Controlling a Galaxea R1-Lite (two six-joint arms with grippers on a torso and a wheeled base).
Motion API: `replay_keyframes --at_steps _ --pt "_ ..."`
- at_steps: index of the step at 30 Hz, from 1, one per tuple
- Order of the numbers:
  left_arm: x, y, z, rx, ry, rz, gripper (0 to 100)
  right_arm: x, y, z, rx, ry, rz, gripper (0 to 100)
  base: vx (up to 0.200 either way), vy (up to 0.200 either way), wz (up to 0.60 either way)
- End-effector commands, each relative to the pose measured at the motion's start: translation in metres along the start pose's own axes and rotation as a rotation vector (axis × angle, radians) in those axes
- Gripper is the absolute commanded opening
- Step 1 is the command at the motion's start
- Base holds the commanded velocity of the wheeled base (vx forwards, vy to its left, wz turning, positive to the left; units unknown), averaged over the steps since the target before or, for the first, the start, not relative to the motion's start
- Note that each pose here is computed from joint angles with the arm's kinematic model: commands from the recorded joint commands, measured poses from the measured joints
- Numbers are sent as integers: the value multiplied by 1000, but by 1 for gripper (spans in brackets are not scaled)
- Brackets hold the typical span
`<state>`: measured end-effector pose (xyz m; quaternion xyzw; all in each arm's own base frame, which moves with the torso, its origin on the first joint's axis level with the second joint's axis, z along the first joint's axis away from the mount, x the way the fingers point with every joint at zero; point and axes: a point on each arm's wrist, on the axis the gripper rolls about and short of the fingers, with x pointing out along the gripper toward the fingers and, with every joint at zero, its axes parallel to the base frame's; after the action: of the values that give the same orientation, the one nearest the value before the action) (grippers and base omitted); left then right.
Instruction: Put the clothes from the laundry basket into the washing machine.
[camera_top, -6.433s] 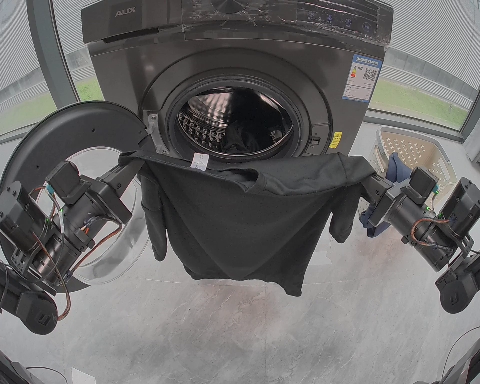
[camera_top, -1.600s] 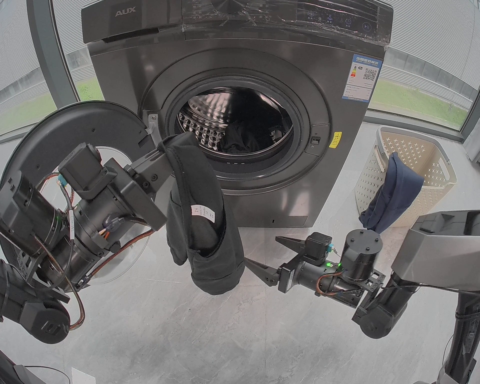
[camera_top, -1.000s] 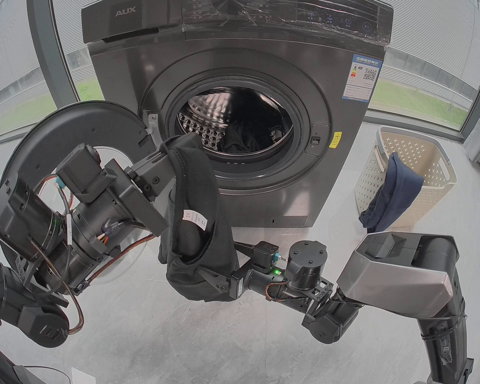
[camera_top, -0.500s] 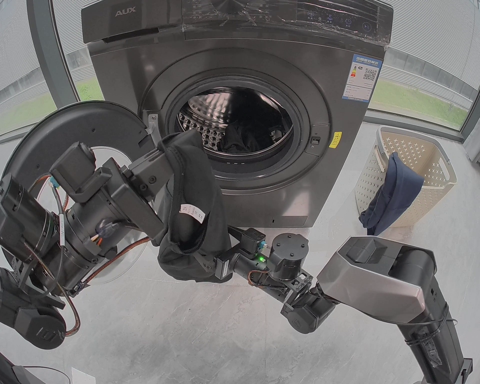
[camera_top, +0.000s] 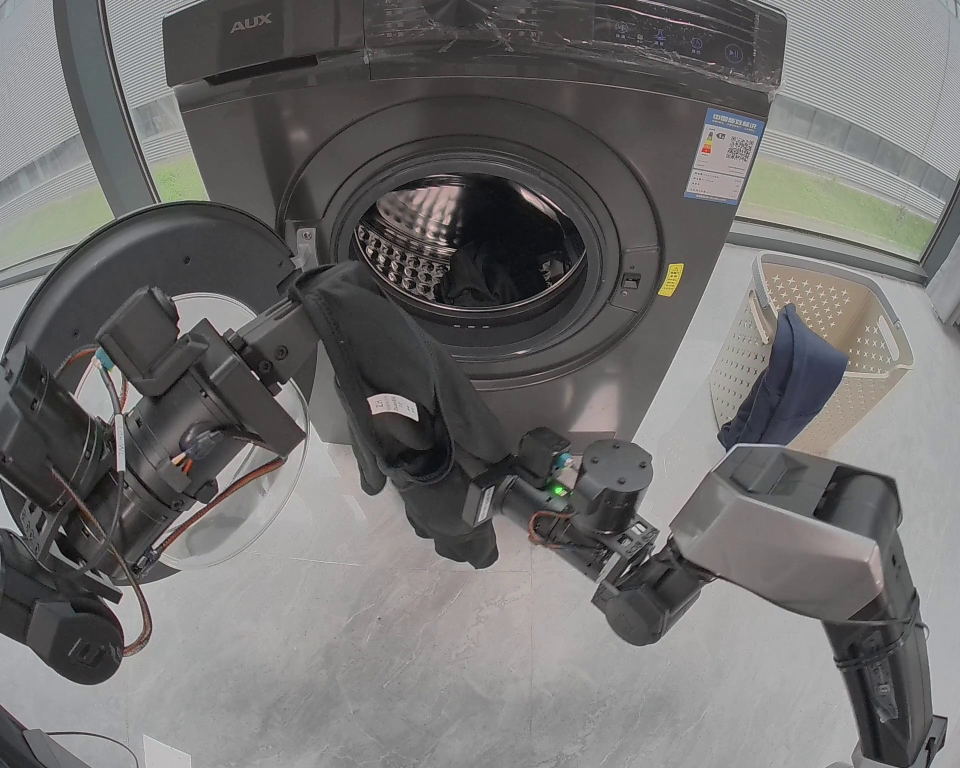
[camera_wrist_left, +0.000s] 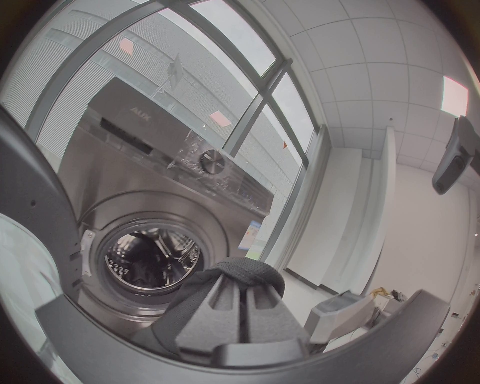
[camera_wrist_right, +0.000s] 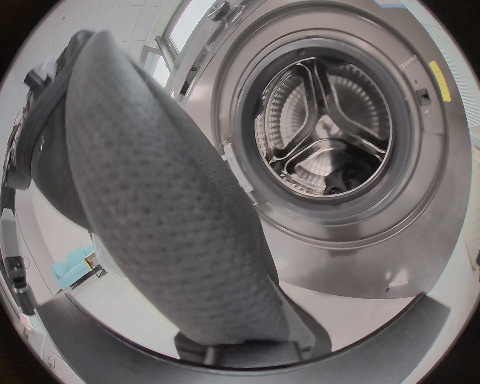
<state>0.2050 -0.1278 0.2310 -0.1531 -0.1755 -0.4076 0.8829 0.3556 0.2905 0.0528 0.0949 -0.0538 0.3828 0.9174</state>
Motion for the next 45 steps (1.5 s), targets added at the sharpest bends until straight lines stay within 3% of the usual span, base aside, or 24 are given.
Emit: replay_keyframes --at_steps 1,5,7,11,16,21,28,29,34,39,45 --pt "-10 27 -26 3 117 102 0 -28 -26 73 -20 -92 -83 0 0 0 0" --pt "-17 34 -52 -15 220 129 0 -42 -24 102 -3 -136 -101 0 0 0 0" --pt "-23 38 -69 -11 281 144 0 -47 -20 111 -2 -150 -97 0 0 0 0" --pt "-28 44 -89 8 351 161 0 -53 -11 125 -1 -169 -83 0 0 0 0" --pt "-31 50 -108 -9 418 177 0 -58 5 131 23 -176 -57 0 0 0 0" --pt "-31 50 -111 -13 428 176 0 -60 19 134 58 -185 -62 0 0 0 0" --pt "-30 49 -108 -13 417 163 0 -60 19 133 58 -179 -63 0 0 0 0" --pt "-31 49 -108 -17 422 160 100 -60 19 133 60 -181 -63 0 0 0 0" --pt "-34 47 -113 -30 449 155 100 -60 18 133 60 -181 -64 0 0 0 0" --pt "-56 38 -129 -76 568 123 100 -61 12 138 54 -193 -82 0 0 0 0" --pt "-69 31 -135 -42 637 71 100 -64 14 146 51 -209 -77 0 0 0 0"
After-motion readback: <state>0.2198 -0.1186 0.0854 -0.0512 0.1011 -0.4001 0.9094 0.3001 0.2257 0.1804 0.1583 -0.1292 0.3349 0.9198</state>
